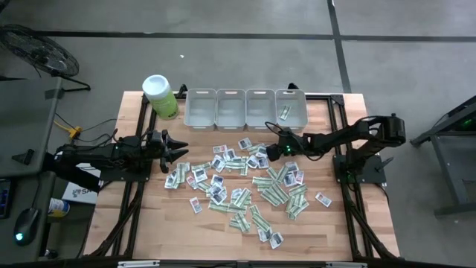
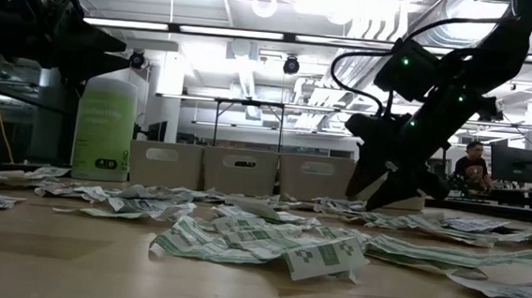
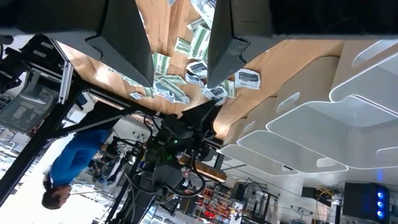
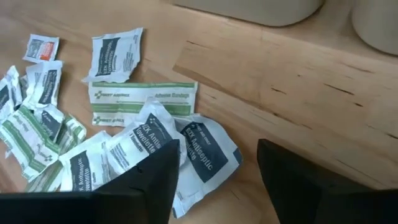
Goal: Pick & Place First Aid Supplies
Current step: Put the towelette pack into the middle right gray bin
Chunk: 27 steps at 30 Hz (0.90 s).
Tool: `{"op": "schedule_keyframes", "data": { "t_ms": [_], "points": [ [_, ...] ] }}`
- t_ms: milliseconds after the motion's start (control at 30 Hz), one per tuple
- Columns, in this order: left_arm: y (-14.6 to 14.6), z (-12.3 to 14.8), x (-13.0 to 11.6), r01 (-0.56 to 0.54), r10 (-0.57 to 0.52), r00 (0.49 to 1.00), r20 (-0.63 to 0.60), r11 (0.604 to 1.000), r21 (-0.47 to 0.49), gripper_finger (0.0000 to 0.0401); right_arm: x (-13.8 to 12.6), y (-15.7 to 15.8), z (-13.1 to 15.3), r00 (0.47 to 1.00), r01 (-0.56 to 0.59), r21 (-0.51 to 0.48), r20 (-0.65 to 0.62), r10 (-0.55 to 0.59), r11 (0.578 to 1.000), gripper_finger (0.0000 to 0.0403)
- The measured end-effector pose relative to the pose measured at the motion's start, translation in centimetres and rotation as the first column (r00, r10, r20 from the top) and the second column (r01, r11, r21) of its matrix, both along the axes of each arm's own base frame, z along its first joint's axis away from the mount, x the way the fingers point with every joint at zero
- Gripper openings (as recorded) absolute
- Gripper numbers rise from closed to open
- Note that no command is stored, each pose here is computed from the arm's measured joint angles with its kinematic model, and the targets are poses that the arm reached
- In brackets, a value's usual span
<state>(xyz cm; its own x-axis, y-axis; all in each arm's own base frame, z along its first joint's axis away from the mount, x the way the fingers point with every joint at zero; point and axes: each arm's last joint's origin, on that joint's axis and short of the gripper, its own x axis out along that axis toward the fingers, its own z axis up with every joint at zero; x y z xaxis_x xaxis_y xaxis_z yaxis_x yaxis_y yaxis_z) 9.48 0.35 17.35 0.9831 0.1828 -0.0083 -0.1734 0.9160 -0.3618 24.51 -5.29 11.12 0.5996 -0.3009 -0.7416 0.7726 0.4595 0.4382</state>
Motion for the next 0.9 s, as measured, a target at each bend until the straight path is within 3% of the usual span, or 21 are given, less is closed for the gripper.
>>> {"op": "schedule_keyframes", "data": {
  "t_ms": [267,600,900],
  "points": [
    [0.0,0.0,0.0,0.0,0.0,1.0,0.0,1.0,0.0,0.015,0.0,0.0,-0.1,1.0,-0.008,0.009,-0.005,0.008,1.0,0.0118],
    [0.0,0.0,0.0,0.0,0.0,1.0,0.0,1.0,0.0,0.015,0.0,0.1,-0.1,0.995,-0.096,-0.013,-0.026,0.096,0.995,0.0009],
    [0.0,0.0,0.0,0.0,0.0,1.0,0.0,1.0,0.0,0.015,-0.1,0.1,1.1,0.989,-0.149,-0.068,-0.026,0.147,0.987,0.0003]
  ]
}}
